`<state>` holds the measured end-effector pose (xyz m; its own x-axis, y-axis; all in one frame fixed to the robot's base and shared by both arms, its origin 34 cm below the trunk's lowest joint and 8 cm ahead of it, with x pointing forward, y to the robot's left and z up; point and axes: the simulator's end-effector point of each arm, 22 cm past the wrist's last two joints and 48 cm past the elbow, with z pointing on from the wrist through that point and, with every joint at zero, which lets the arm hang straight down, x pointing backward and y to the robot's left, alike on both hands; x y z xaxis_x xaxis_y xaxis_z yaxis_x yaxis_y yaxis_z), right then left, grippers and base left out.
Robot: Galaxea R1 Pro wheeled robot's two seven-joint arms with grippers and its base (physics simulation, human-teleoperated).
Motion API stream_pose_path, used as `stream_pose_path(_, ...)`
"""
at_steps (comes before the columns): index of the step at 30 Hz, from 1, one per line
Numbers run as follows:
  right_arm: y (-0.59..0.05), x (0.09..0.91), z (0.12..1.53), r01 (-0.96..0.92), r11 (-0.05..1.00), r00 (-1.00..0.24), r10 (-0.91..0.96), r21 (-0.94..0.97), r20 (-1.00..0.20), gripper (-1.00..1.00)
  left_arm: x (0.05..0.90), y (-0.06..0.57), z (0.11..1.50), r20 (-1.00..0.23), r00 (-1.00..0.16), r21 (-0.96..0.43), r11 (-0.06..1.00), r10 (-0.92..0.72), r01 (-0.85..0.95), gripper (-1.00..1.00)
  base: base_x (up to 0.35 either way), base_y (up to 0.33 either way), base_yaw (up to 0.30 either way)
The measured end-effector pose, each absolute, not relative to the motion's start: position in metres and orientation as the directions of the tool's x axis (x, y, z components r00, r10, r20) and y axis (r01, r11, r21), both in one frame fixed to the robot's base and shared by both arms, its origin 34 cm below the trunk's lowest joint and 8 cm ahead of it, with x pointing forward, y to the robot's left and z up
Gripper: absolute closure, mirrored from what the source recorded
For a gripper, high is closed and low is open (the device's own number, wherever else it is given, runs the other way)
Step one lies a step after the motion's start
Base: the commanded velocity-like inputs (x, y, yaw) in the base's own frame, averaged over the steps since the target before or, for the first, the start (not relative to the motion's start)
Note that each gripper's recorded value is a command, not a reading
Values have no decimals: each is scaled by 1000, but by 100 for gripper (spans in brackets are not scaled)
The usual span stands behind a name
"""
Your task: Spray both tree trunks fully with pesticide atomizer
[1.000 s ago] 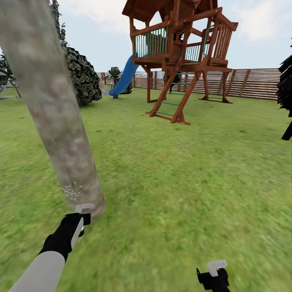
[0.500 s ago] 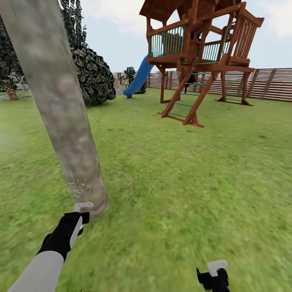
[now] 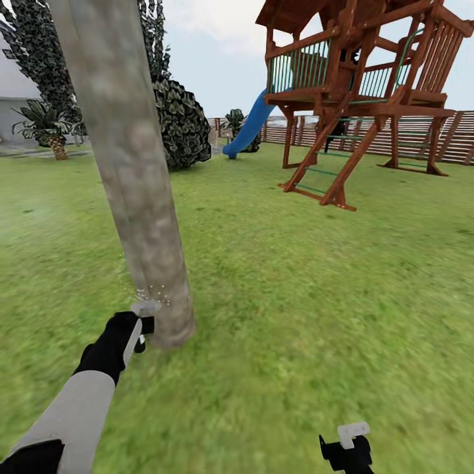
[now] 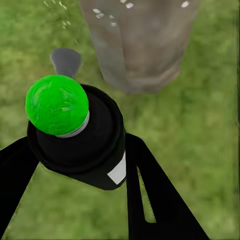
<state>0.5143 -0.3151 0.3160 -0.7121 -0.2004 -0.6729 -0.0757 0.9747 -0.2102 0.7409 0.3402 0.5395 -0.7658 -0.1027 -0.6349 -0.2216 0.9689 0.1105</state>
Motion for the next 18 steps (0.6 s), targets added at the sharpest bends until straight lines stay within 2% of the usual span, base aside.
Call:
stream_pose_path(7,-319,514,316,-74,974,-713,-203,-215,-672,-100,740,340,542,-610,-790,147,970,-63,-191,100,15,-14,1)
stream_pose_path(11,-319,514,316,-74,974,-712,-202,-215,-672,-100,740,339,542,-611,-790,149,970,-61,-190,100,143,-208,0)
stream_pose_path(18,-319,514,316,-75,974,-712,-203,-215,-672,-100,740,341,542,-612,-788,151,970,-60,-191,100,12,-270,0)
